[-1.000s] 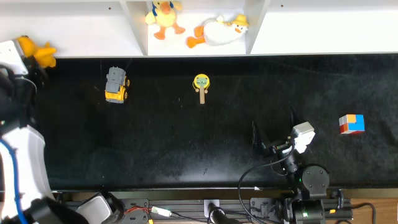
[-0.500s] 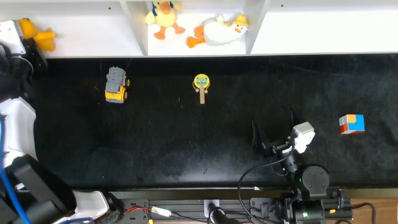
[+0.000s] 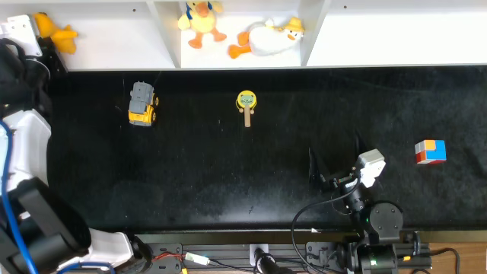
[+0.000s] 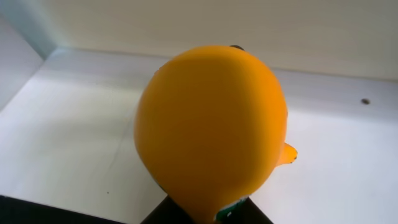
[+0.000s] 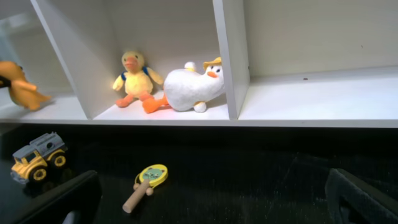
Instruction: Store Toys
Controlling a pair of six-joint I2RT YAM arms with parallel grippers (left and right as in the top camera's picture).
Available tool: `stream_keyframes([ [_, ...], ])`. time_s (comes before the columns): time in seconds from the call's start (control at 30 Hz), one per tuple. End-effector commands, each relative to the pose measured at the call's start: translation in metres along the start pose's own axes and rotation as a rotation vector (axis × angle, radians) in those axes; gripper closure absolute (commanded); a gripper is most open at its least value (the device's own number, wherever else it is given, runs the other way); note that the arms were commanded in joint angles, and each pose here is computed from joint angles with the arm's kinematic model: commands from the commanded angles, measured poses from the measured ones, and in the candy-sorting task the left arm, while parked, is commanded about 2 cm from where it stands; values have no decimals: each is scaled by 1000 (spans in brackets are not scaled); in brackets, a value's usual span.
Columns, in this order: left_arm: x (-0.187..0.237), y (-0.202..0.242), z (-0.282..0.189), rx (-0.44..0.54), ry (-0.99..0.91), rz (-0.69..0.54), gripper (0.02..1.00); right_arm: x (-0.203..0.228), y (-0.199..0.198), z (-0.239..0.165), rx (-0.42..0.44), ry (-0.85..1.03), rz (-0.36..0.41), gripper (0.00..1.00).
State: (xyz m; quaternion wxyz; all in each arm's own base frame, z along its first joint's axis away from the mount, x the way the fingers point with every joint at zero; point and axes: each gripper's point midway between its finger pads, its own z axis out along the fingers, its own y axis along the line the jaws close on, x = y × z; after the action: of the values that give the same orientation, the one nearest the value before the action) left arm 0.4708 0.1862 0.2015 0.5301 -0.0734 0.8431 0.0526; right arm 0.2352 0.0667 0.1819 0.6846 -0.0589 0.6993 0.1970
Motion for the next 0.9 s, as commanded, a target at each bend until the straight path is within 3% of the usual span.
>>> stream_keyframes([
  [0.03,-5,10,7,-53,-5,-34,947,5,2,0,-12,5,5,7],
  [0.27,-4,15,9,-148,16,-33,947,5,2,0,-12,5,5,5],
  [0.53,-19,16,4,-192,47,16,947,5,2,0,-12,5,5,7],
  [0.9,-9,10,12,-145,83,19,947,5,2,0,-12,5,5,5],
])
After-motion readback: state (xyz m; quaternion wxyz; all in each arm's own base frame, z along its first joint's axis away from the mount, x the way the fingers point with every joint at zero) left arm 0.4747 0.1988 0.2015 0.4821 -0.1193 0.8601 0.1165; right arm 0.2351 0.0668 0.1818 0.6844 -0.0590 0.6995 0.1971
